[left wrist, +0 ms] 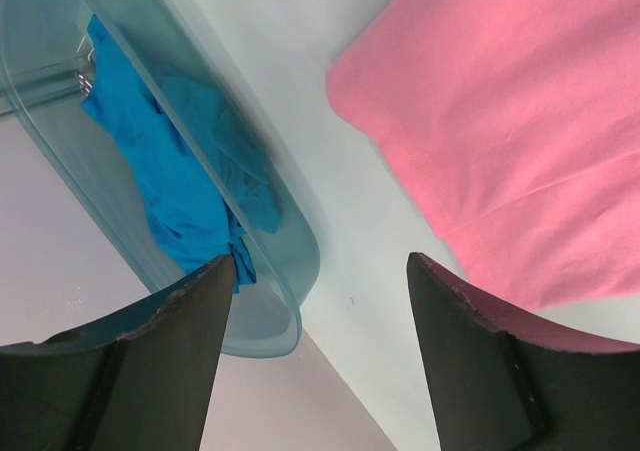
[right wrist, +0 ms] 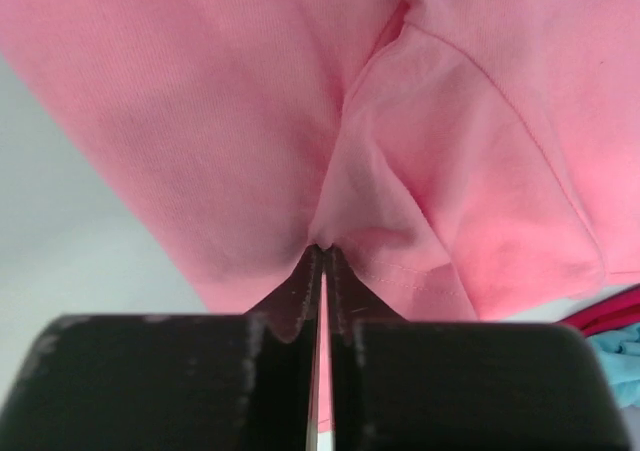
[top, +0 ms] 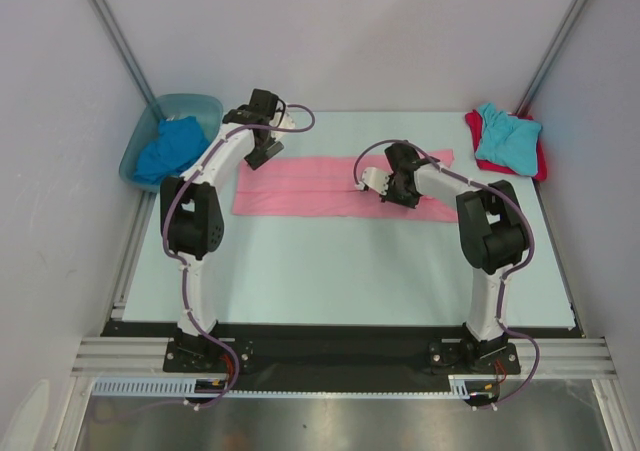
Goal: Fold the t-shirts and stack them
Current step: Fold the tshirt
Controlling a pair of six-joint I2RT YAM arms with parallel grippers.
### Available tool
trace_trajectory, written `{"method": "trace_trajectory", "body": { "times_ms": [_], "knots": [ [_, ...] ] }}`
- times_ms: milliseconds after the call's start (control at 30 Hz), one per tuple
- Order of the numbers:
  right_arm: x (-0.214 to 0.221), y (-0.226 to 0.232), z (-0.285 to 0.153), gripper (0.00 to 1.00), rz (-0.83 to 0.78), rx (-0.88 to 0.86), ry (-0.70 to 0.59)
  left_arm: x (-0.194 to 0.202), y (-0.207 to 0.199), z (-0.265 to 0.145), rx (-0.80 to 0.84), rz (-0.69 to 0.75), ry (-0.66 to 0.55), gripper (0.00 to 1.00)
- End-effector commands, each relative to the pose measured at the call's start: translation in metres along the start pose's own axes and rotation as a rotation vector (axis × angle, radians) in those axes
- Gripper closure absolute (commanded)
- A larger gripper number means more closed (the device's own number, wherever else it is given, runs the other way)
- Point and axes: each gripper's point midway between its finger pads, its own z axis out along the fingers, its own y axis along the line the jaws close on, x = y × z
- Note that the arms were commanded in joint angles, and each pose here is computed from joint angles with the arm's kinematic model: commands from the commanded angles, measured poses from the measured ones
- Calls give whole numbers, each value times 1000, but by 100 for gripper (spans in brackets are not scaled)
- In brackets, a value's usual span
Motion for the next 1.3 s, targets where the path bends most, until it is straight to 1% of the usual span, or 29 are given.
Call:
{"method": "trace_trajectory", "body": {
  "times_ms": [0,133,300,467,567,800,1100,1233,1267],
  "knots": [
    [-10,-19,-5,100,25,54,-29,-13,12,-6,-41,1,-30,24],
    [-11,-26,-9,100,29,80,-26,-14,11,-5,-39,3,-30,24],
    [-22,-44,-35,100,42,101,-62,-14,10,-4,-35,0,-30,24],
    [-31,-49,-52,100,39,86,-91,-13,7,-2,-30,0,-27,24],
    [-26,-43,-53,100,24,55,-75,-14,8,-2,-31,-2,-29,24],
    [-9,-14,-48,100,-27,-70,-10,-13,8,0,-31,0,-23,24],
    [3,13,-47,100,-73,-217,51,-17,9,2,-33,0,-30,24],
    [1,16,-47,100,-81,-229,57,-20,10,2,-33,0,-34,24],
    [-4,20,-45,100,-76,-244,33,-20,9,2,-33,2,-34,24]
  ]
}}
